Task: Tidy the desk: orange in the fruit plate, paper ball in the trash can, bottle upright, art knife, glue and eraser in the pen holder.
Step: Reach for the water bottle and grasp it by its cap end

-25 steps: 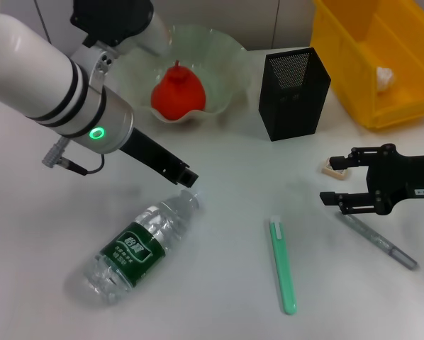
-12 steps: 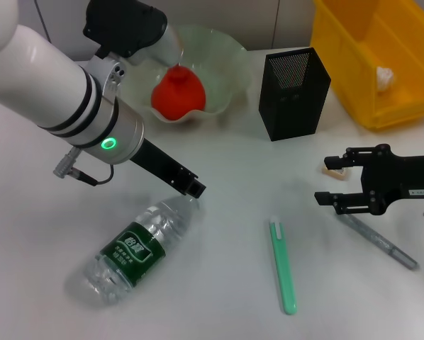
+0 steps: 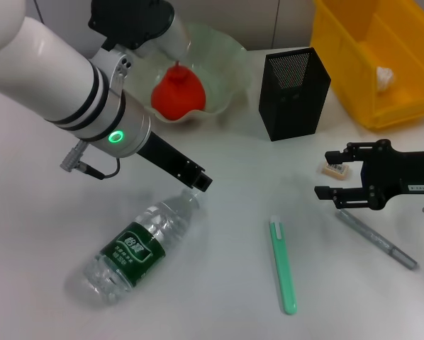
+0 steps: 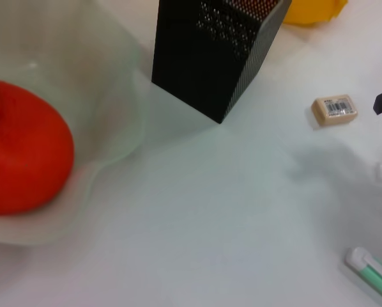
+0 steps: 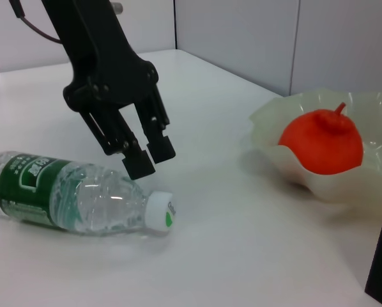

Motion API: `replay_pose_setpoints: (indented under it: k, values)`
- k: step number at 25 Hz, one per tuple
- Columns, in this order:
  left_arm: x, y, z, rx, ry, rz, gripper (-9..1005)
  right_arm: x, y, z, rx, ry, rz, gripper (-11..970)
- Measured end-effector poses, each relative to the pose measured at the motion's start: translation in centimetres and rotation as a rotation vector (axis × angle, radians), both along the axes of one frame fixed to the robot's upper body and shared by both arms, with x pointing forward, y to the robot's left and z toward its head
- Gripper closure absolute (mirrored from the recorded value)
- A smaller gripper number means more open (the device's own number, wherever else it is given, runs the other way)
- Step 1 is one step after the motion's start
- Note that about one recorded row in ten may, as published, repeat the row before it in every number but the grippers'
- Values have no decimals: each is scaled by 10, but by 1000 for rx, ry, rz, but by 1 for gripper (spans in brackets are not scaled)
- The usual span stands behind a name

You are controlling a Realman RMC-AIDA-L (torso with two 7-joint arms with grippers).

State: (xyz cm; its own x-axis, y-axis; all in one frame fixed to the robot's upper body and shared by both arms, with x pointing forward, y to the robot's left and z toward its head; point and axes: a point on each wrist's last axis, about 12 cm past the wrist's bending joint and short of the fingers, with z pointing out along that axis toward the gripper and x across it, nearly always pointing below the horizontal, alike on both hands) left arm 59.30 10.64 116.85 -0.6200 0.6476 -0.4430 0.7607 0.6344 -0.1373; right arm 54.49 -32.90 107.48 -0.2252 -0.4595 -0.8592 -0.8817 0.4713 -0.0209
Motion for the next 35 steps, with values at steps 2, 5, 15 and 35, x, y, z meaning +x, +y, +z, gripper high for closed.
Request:
replay_pose_setpoints:
  k: [2,5,15,35]
  values:
    - [0,-2,1,-1,-2,1,577,0,0,0,3,-1,2,252]
    - [0,-1,0,-1,4,3,577,0,0,1,6,-5,9,252]
    - [0,9,-21,0,37,32,574,7,3,10,-3,-75,63,252]
    - [2,11,-38,-18,48,53,574,21,13,7,-103,-263,143,252]
